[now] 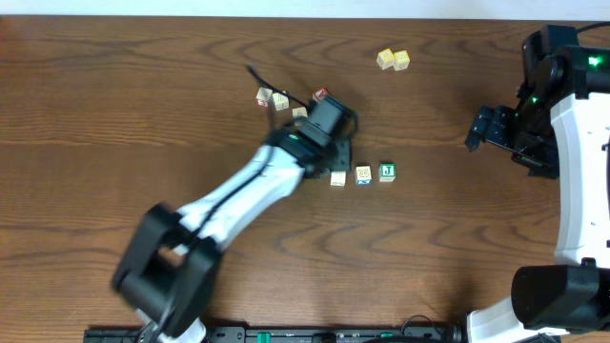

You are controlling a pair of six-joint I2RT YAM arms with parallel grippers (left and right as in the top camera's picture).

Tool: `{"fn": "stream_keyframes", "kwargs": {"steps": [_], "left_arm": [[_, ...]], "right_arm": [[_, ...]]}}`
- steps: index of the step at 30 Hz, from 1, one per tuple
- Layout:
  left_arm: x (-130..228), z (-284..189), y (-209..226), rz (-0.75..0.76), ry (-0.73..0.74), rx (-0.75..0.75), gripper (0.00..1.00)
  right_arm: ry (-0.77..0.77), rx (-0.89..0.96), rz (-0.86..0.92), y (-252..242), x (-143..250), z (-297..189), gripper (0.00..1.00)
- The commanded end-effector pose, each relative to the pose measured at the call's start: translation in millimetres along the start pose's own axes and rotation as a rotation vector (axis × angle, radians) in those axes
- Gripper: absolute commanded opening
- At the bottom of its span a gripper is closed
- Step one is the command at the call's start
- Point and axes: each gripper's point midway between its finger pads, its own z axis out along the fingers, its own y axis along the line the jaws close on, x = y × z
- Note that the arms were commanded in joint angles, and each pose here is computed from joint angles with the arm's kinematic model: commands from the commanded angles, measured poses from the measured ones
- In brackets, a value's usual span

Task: Lift 3 blocks
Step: 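Open the left gripper and retract the left arm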

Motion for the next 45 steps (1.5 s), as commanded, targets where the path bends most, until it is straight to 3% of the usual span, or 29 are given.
{"fn": "stream_keyframes", "kwargs": {"steps": [1, 6, 8, 15, 24, 37, 45], "left_arm": [[-34.3, -59.6, 0.8, -0.063, -0.08, 0.086, 0.51], [-40.7, -112.1, 72.2, -0.206, -0.104, -0.064, 0.66], [-31.5, -133.8, 127.9, -0.309, -0.09, -0.224, 0.76], [1.2, -157.9, 205.2, -0.498, 0.023, -0.407, 0.77], [26.9, -153.8, 224.7, -0.553, 0.095, -0.45, 0.78], [32.5, -154.1, 225.0, -0.558, 0.115, -0.457, 0.78], [38.3, -154.3, 221.8, -0.564, 0.143, -0.447, 0.78]], "right_arm": [[0.002, 0.003, -0.002, -0.7, 0.4, 0.4, 0.99], [0.002, 0.003, -0.002, -0.7, 0.4, 0.4, 0.99], [0.002, 0.003, -0.002, -0.7, 0.4, 0.4, 0.99], [0.002, 0.003, -0.002, -0.7, 0.4, 0.4, 0.99], [0.002, 0.003, -0.002, -0.7, 0.4, 0.4, 0.99], [0.005, -0.004, -0.002, 0.5, 1.0, 0.4, 0.99], [-0.053, -0.147, -0.001, 28.1, -16.1, -2.2, 0.99]]}}
